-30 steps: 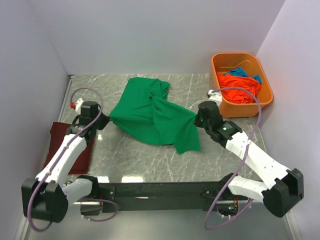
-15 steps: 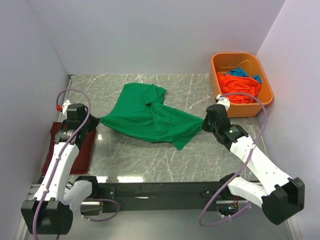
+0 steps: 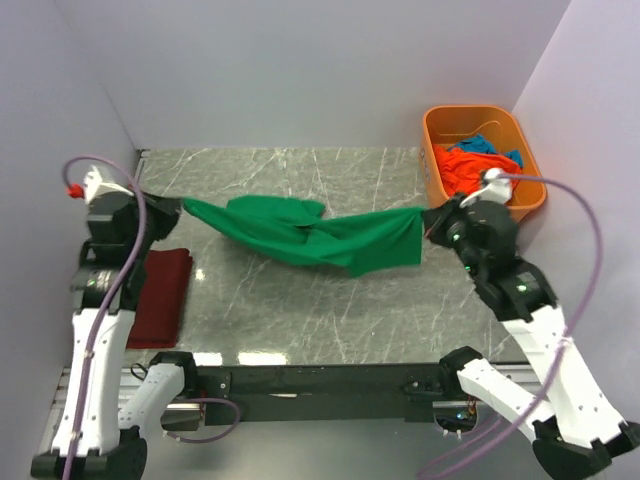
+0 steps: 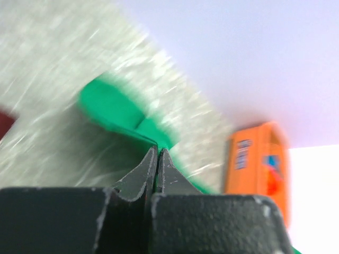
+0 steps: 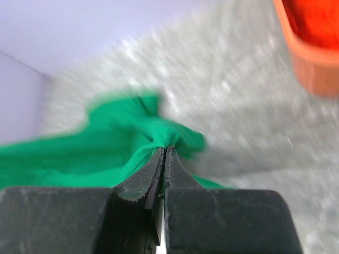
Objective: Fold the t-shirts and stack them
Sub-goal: Flatten the tshirt out
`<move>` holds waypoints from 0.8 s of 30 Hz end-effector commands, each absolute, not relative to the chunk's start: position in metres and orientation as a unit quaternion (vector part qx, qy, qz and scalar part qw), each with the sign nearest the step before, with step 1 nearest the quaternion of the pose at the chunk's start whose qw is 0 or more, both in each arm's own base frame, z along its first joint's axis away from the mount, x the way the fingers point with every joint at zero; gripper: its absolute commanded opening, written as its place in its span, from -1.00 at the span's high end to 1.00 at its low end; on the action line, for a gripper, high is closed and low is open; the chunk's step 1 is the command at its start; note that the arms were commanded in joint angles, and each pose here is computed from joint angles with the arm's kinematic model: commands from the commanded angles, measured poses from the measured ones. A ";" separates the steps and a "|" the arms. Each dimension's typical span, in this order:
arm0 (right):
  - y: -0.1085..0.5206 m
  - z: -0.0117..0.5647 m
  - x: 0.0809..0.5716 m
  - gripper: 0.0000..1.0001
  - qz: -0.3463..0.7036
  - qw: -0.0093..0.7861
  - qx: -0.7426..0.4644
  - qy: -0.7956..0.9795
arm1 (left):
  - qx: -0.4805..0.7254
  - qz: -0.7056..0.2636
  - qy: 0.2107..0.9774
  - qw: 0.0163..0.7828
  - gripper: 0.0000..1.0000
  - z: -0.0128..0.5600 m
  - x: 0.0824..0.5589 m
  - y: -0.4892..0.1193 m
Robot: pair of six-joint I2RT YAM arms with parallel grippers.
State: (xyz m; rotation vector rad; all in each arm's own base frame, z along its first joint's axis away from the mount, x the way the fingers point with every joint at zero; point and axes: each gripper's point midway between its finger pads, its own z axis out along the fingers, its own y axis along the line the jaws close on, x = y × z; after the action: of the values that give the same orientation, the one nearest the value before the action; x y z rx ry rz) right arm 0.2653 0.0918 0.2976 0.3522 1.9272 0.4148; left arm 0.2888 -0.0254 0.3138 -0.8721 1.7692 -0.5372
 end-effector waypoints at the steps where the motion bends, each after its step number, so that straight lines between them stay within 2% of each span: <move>1: 0.086 0.392 0.253 1.00 0.229 0.613 0.158 0.740 | -0.335 -0.268 0.671 0.605 0.99 0.404 0.268 -0.025; 5: 0.070 0.475 0.222 1.00 0.262 0.675 0.156 0.672 | -0.321 -0.290 0.613 0.661 0.99 0.476 0.238 -0.021; 7: 0.066 0.495 0.213 1.00 0.265 0.689 0.151 0.657 | -0.315 -0.301 0.592 0.678 0.99 0.501 0.223 -0.020; 13: 0.053 0.557 0.181 1.00 0.285 0.731 0.138 0.604 | -0.306 -0.315 0.554 0.707 0.99 0.543 0.200 -0.018; 19: 0.050 0.579 0.198 1.00 0.259 0.754 0.139 0.587 | -0.310 -0.314 0.558 0.703 0.99 0.543 0.229 -0.018; 24: 0.072 0.563 0.261 1.00 0.240 0.754 0.134 0.597 | -0.317 -0.322 0.573 0.684 0.99 0.522 0.286 -0.023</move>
State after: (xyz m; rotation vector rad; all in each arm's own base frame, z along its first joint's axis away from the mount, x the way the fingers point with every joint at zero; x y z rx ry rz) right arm 0.2074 0.0575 0.5728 0.2988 1.2876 0.5872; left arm 0.2463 -0.0224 0.5282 -0.6955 1.2859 -0.7071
